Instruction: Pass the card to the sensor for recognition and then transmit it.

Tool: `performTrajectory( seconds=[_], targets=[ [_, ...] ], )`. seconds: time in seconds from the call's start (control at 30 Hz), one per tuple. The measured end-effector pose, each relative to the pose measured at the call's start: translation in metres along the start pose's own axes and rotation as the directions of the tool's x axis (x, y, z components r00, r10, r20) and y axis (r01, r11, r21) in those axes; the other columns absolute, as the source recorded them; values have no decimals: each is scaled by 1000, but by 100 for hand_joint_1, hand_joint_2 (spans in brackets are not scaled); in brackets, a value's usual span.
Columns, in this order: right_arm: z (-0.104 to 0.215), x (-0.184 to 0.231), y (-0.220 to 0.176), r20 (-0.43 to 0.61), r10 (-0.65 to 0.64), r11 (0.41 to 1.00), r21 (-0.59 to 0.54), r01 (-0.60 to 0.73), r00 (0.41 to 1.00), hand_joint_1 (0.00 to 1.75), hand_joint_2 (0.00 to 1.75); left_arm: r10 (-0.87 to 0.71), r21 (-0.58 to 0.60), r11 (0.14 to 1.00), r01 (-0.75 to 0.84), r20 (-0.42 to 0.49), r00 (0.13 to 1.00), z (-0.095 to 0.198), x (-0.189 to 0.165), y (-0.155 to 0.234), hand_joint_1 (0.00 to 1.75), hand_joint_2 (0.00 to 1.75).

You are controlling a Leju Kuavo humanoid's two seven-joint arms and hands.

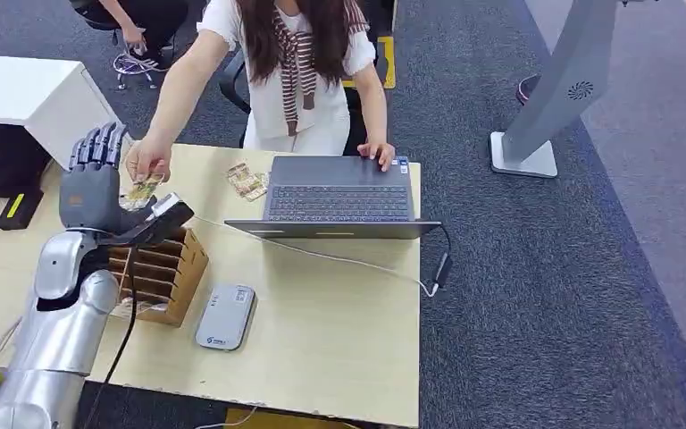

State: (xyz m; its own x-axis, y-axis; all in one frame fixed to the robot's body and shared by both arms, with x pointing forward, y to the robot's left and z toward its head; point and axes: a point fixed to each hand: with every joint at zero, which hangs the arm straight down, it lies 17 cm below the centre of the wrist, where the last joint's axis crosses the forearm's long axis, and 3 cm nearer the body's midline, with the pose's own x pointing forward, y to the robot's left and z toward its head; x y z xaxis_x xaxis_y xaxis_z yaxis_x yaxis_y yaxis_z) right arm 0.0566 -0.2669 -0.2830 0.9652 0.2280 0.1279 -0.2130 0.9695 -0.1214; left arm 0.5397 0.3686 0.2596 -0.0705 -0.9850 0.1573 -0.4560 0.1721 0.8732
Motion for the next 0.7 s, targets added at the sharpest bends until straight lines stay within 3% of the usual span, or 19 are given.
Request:
performTrajectory(
  seconds=[0.37,0.4,0.43,0.7],
  targets=[
    [0,-3,0,-9,5,1000,3,-5,1000,0,175,5,-19,1000,-5,-17,1000,2,-6,-6,0,175],
    [0,-3,0,-9,5,1000,3,-5,1000,0,175,4,-19,1000,-5,-17,1000,2,-6,-7,10,175],
    [0,-3,0,-9,5,1000,3,-5,1000,0,175,4,-20,1000,-5,-17,1000,2,-6,-7,175,175],
    [0,-3,-1,-7,8,1000,4,-8,1000,0,175,-2,-7,1000,2,-15,1000,2,-6,-5,175,175]
  ],
)
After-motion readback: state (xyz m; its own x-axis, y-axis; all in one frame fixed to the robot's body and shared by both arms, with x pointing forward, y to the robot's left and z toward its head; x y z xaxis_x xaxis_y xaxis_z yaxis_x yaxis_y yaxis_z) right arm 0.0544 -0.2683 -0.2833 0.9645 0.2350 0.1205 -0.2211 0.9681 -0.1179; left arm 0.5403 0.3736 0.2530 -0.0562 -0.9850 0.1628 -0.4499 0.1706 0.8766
